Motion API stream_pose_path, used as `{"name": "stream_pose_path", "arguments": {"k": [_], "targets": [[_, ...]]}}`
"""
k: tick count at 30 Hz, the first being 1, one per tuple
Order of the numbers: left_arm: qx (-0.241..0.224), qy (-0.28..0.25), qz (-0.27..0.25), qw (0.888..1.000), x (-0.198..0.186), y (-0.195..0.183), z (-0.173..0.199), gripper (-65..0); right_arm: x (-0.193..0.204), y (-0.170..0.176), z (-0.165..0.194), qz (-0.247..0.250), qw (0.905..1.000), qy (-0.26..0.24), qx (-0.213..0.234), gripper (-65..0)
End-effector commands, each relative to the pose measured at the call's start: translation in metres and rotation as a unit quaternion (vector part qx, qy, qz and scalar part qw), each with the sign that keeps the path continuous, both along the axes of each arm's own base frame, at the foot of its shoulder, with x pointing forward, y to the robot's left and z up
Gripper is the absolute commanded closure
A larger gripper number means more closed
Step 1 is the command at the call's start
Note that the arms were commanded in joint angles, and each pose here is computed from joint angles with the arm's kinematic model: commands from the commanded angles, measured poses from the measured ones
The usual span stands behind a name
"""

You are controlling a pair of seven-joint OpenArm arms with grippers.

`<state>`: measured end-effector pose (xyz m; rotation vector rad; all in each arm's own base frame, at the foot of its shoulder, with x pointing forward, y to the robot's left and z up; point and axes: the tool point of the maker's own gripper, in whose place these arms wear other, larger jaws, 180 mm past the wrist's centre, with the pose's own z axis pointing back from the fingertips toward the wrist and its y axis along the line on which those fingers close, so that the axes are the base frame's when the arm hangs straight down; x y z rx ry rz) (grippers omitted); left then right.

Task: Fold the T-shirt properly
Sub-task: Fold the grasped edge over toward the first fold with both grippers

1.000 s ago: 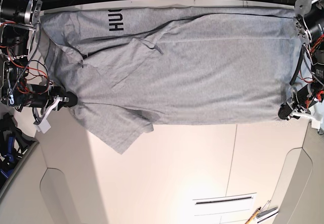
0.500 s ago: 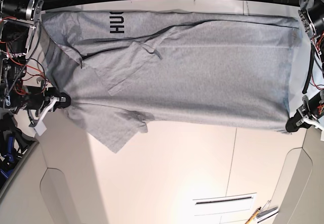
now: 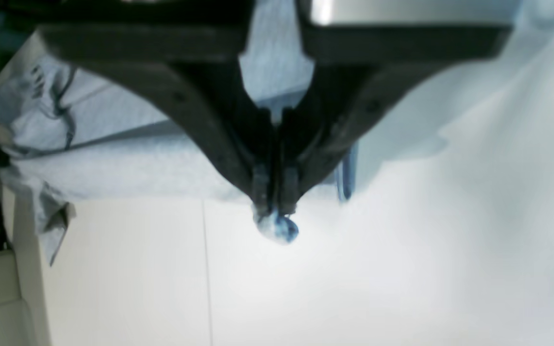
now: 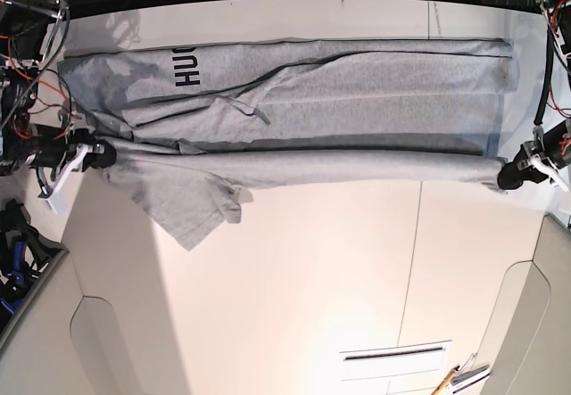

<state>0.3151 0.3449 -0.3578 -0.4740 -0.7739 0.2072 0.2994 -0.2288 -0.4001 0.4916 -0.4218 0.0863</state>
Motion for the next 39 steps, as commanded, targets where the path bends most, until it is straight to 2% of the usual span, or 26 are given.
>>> {"name": "stream_pose_path", "arguments": {"k": [1,6,11,14,16,20,27,33,39], "targets": [[0.011,-0.036,0.002,0.999,0.006,0.011,0.026,0.0,0.005,-0.008,0.011,-0.002,0.9998,-0.017,-0.004,0.0],[0.024,-0.054,0.015,0.998,-0.018,0.024,0.043,0.0,-0.011,-0.013,0.0,-0.003,1.0,0.004,-0.008,0.0],[0.028,-0.018,0.011,0.999,-0.044,0.023,0.024,0.0,-0.017,-0.02,0.0,0.003,0.9997,0.018,-0.018,0.0],[0.027,0.0,0.011,1.0,-0.057,0.022,0.014,0.0,-0.019,-0.017,0.002,0.005,0.9998,0.019,-0.005,0.0],[0.027,0.007,0.011,1.0,-0.061,0.022,0.011,0.0,-0.017,-0.013,0.006,0.005,0.9999,0.012,0.009,0.0],[0.025,0.008,0.011,1.0,-0.062,0.021,0.009,0.0,-0.015,-0.011,0.011,0.009,0.9999,0.002,0.008,0.0],[0.011,0.008,0.014,1.0,-0.064,0.012,0.002,0.0,-0.029,-0.004,0.022,0.039,0.9987,-0.023,-0.023,0.0],[0.012,0.015,0.014,1.0,-0.066,0.009,-0.004,0.0,-0.06,-0.009,0.012,0.055,0.9952,-0.009,-0.08,0.0],[0.012,0.006,0.019,1.0,-0.063,0.01,-0.002,0.0,-0.068,-0.008,0.006,0.054,0.9953,0.001,-0.08,0.0]]}}
